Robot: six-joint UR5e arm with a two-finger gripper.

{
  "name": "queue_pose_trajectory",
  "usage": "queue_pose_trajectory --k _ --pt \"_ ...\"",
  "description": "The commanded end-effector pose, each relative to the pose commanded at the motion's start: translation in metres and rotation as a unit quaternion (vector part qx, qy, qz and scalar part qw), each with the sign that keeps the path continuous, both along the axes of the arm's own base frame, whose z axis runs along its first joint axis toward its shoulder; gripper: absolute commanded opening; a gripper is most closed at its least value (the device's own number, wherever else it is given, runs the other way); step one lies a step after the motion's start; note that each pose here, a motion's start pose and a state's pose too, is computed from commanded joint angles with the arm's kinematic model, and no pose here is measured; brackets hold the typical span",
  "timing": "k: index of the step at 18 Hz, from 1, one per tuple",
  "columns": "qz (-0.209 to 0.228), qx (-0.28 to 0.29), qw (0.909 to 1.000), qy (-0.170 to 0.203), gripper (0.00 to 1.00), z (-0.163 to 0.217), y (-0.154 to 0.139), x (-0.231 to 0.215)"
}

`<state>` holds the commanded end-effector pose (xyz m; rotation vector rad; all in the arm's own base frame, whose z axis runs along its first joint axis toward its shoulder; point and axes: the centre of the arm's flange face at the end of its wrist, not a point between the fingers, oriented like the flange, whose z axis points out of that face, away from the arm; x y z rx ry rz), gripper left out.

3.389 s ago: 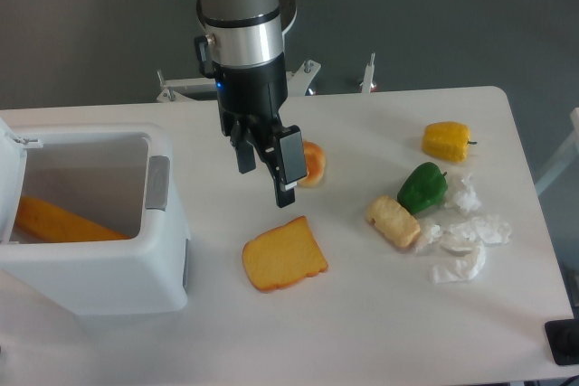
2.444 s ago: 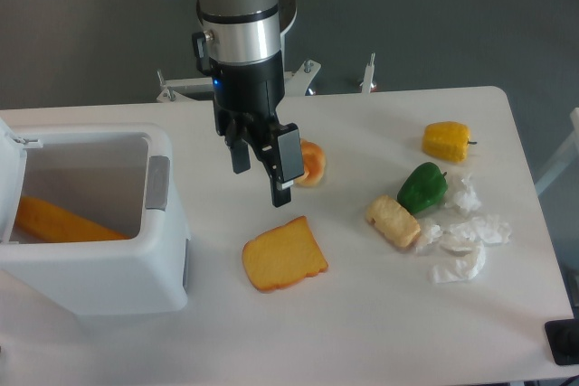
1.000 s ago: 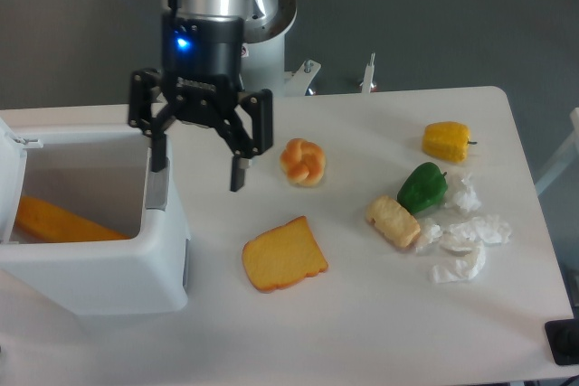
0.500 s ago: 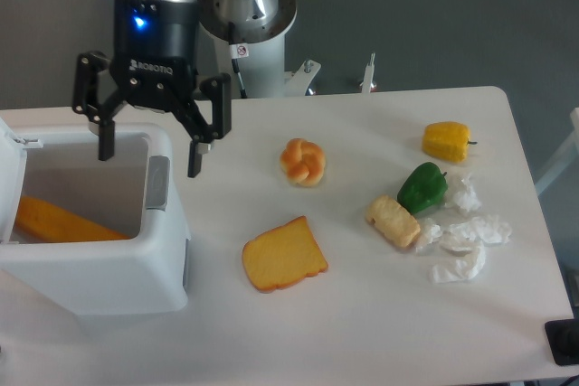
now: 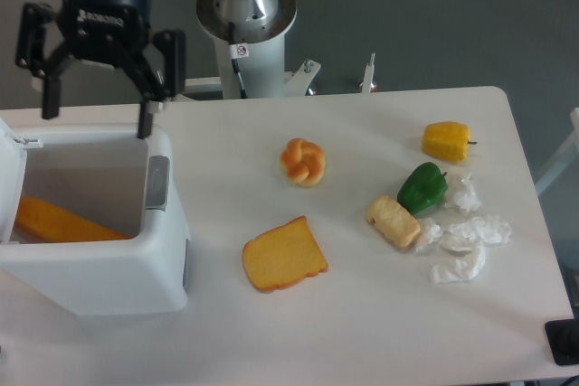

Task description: Close the trash can

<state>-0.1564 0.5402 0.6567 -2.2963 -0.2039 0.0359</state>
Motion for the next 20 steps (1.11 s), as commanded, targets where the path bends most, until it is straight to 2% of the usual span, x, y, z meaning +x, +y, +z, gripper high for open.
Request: queue_pose_trajectory --k 6,12,20 --pt "-0.065 0.037 0.9965 -0.036 1.00 0.017 -0.003 0.037" --pt "-0.122 0.064 0.9873 -0.079 1.00 0.022 -0.002 0.056" --pt "-0.170 0.066 0.9792 -0.089 1.00 0.023 0.008 0.098"
